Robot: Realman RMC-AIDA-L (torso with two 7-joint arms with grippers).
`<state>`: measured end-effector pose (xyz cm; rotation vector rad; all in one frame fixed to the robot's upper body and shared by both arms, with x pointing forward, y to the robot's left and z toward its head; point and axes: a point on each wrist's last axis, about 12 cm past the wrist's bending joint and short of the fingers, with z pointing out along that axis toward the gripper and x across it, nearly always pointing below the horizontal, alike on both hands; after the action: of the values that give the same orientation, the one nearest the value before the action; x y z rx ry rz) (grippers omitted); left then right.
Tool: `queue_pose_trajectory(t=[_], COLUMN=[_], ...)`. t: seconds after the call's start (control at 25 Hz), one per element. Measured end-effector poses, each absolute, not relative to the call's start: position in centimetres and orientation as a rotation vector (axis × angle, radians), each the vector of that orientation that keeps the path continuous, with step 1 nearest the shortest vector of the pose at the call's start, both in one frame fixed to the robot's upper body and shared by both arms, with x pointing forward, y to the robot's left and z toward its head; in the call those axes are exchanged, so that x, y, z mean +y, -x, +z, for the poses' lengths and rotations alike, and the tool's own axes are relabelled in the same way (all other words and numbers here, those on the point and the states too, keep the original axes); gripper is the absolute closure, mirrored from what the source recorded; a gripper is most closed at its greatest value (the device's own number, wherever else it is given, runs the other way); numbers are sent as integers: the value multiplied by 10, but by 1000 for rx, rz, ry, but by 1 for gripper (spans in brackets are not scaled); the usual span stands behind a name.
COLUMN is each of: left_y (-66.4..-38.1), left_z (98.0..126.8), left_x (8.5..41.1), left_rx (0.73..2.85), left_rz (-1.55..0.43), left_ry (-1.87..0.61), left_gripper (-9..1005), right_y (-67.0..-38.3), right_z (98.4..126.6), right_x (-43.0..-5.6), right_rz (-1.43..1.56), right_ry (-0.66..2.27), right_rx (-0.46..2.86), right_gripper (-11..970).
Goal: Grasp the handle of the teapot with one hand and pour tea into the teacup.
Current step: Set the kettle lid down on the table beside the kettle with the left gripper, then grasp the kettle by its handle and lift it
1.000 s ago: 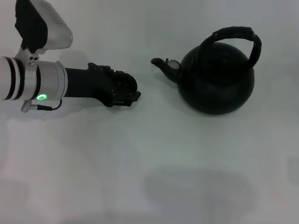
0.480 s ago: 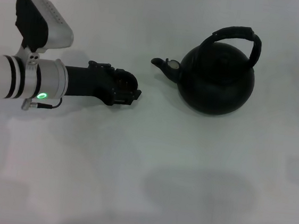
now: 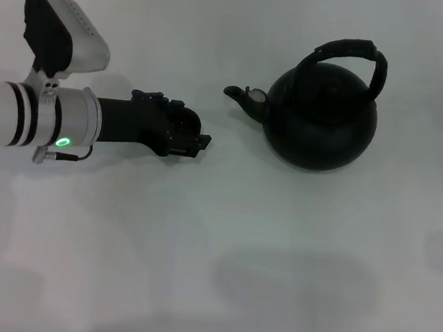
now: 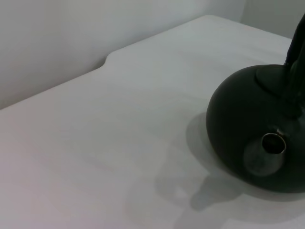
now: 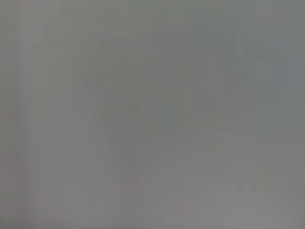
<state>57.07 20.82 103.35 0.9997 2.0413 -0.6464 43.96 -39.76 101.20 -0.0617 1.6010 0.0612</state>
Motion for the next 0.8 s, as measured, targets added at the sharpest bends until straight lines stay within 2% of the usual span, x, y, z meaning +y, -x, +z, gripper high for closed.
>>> queue_pose_trajectory(t=[0.24,0.48,0.8], left_y=[-571,-569,-552], left_z=[1034,1042,1065], left_x=[208,212,230], left_rx=[2040,1985,1829], left_rz=[-647,-634,-638], left_ry=[-995,-1007,-936], left_gripper=[165,166,166], right_y=[-439,-438,-436], right_z=[1012,1011,1011], right_x=[-398,-399,-401], right_rz=[59,55,50], right_ry=[61,59,59], right_rx=[1604,1609,1610], right_gripper=[236,235,235])
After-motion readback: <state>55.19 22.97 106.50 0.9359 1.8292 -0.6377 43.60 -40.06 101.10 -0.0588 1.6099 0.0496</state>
